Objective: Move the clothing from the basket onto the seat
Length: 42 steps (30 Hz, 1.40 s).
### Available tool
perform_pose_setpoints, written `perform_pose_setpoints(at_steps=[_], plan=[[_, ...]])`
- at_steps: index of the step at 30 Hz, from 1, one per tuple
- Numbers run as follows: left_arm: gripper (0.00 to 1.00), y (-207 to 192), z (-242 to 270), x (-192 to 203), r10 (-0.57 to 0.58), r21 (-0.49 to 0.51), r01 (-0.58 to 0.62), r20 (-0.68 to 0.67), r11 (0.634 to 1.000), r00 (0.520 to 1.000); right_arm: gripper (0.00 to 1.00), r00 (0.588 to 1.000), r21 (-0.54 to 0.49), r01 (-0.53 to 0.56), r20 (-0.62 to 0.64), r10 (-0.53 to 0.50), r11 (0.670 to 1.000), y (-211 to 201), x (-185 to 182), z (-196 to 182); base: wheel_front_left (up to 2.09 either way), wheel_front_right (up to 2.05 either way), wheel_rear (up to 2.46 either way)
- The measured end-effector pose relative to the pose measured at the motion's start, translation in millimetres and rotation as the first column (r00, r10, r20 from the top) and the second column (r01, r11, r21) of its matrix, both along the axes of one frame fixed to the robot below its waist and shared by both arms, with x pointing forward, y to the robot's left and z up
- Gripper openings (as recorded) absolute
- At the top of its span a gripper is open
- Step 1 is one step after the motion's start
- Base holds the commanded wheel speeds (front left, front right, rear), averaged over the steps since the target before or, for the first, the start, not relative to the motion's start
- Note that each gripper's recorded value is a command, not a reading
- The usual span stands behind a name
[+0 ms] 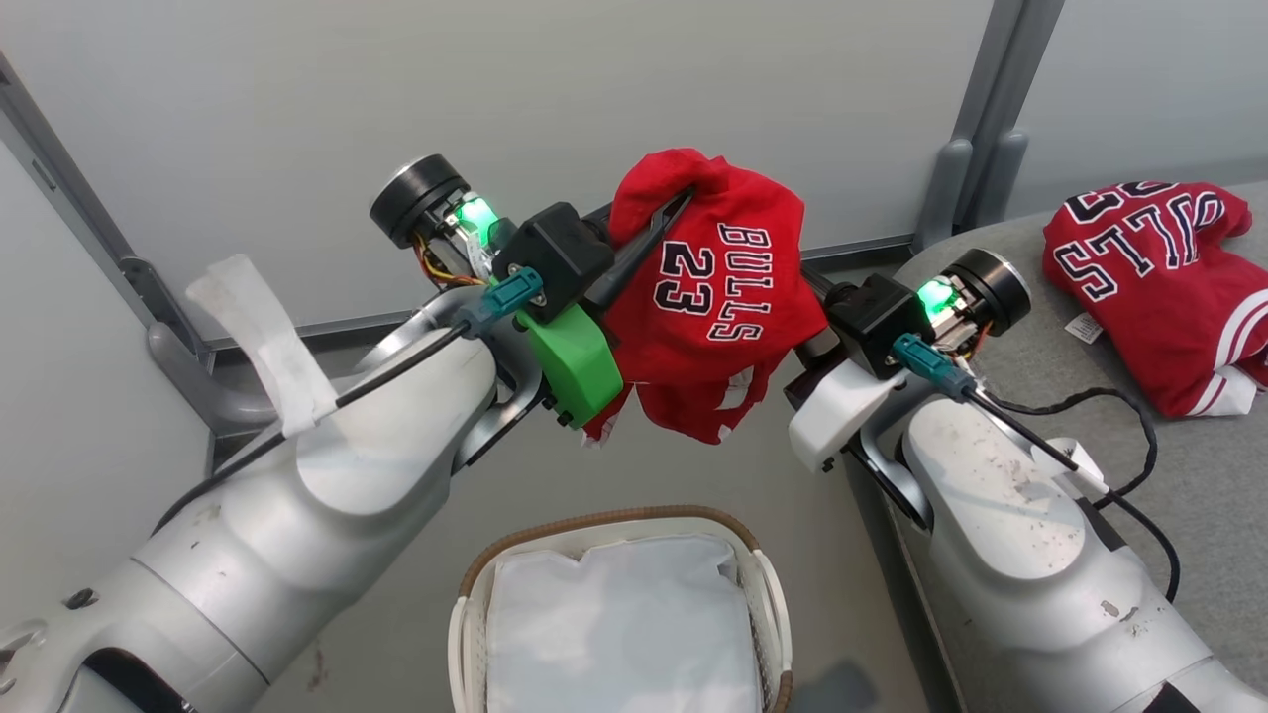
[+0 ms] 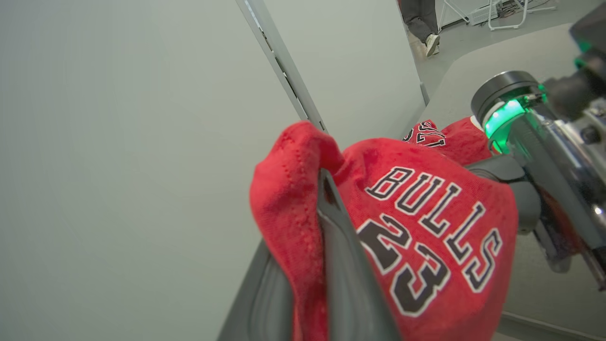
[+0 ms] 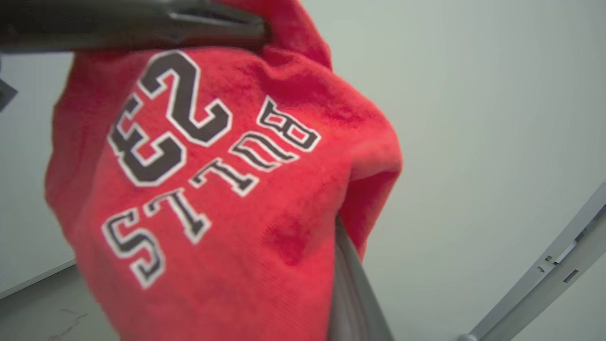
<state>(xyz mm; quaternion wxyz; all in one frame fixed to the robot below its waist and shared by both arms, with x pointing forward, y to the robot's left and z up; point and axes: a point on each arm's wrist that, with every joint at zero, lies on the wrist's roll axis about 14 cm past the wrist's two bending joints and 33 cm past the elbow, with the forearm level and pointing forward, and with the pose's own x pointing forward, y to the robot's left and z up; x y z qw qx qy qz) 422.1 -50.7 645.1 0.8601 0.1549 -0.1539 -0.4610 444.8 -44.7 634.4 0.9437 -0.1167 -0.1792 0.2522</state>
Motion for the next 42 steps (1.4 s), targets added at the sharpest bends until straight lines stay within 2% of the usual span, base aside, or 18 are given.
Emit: perform_pose_setpoints(at_steps=[2,3,4,5,6,16,26,33,42], plan=[[0.04,2.1,-3.0,1.2,0.012,-0.023,-0.012,-0.023,1.0,1.0,0.0,1.0,0.002,0.005,-0.001,-0.005,1.0,-2.2,1.0,0.0,0.0,0.0,0.0],[0.15,3.2,-4.5,1.9,0.018,-0.044,-0.02,-0.042,0.999,0.999,0.0,1.0,0.005,0.009,-0.001,-0.009,1.0,-4.0,1.7,0.1,0.0,0.0,0.0],[0.41,4.4,-7.1,2.6,0.026,-0.063,-0.03,-0.062,0.998,0.998,0.0,1.0,0.009,0.014,-0.001,-0.014,1.0,-6.2,2.5,0.3,0.0,0.0,0.0],[0.75,5.4,-10.7,2.7,0.032,-0.079,-0.039,-0.081,0.996,0.996,0.0,1.0,0.014,0.022,-0.001,-0.022,1.0,-9.3,3.5,0.9,0.0,0.0,0.0],[1.0,6.0,-14.0,2.6,0.035,-0.091,-0.044,-0.098,0.995,0.995,0.0,1.0,0.016,0.028,-0.001,-0.028,0.999,-12.0,4.4,1.0,0.0,0.0,0.0],[1.0,7.4,-67.5,-6.1,0.071,-0.214,-0.142,-0.308,0.966,0.949,0.0,0.989,0.054,0.15,-0.025,-0.149,0.987,-59.2,7.8,-7.5,0.0,0.0,0.0],[1.0,-3.0,-125.2,-23.2,0.066,-0.26,-0.219,-0.491,0.94,0.869,0.0,0.939,0.083,0.341,-0.08,-0.335,0.936,-133.5,-5.1,-30.8,0.0,0.0,0.0],[1.0,-23.2,-145.4,-32.5,0.022,-0.258,-0.187,-0.534,0.948,0.845,0.0,0.894,0.085,0.447,-0.095,-0.439,0.891,-175.2,-19.5,-37.3,0.0,0.0,0.0],[1.0,-68.0,-152.5,-47.9,-0.095,-0.269,-0.066,-0.545,0.961,0.833,0.0,0.831,0.077,0.555,-0.108,-0.546,0.829,-218.1,-41.9,-42.6,0.0,0.0,0.0]])
